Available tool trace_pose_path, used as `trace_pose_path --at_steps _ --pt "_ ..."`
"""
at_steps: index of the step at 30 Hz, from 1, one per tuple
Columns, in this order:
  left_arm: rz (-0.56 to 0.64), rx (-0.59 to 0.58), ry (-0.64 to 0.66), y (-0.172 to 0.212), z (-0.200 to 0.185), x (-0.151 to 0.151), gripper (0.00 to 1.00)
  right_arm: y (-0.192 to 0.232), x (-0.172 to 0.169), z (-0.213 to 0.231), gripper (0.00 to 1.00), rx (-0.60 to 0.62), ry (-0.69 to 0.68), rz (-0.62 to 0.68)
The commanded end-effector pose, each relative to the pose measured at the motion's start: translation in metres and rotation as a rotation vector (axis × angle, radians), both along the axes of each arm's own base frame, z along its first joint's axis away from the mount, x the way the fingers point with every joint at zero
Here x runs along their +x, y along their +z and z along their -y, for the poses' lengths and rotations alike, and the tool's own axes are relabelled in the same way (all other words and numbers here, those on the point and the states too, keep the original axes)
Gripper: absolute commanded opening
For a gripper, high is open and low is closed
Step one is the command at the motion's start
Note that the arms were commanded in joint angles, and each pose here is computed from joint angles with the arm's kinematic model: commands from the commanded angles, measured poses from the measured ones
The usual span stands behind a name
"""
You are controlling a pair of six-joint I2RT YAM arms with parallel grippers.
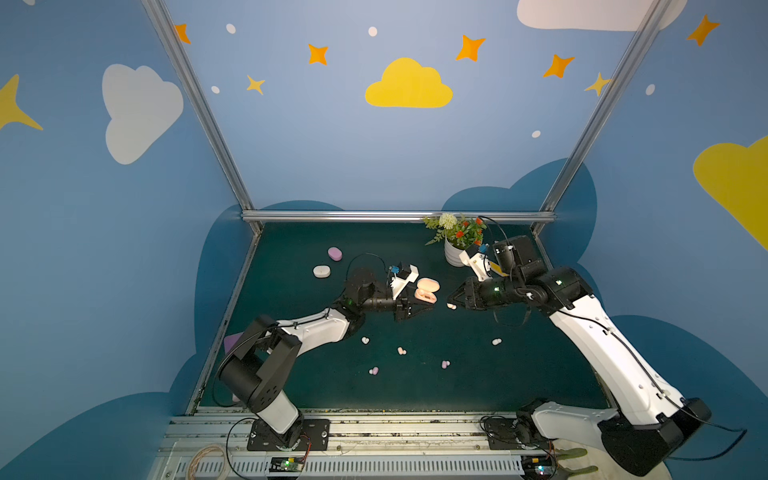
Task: Insert the wireless bluetooth earbuds into the charging case
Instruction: 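Lift the earbud with the right gripper and carry it to the open case, then press the earbud into the case slot with the right gripper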
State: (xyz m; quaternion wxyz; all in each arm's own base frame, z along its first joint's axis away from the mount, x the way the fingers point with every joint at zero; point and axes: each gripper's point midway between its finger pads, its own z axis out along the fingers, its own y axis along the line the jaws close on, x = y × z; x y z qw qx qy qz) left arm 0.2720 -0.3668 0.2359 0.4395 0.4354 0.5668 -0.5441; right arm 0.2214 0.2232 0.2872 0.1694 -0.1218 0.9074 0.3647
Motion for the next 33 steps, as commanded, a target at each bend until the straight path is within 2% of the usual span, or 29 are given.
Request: trace_pose_path --at_steps 1,7,13,33 --pt "0.052 -0.085 -0.101 0.027 0.012 -0.014 0.04 0.014 -0.008 -0.002 0.13 0.050 0.023 0.009" --pt "0.054 -0.141 -0.161 0.041 0.020 -0.023 0.04 0.018 -0.008 -0.002 0.13 0.091 0.009 0.009" --pt "0.078 -0.129 -0.188 0.042 0.023 -0.037 0.04 0.020 -0.005 -0.004 0.14 0.128 0.004 0.004" --pt "0.157 -0.171 -0.165 0.061 0.015 -0.052 0.04 0.009 -0.003 -0.004 0.15 0.156 -0.039 -0.043"
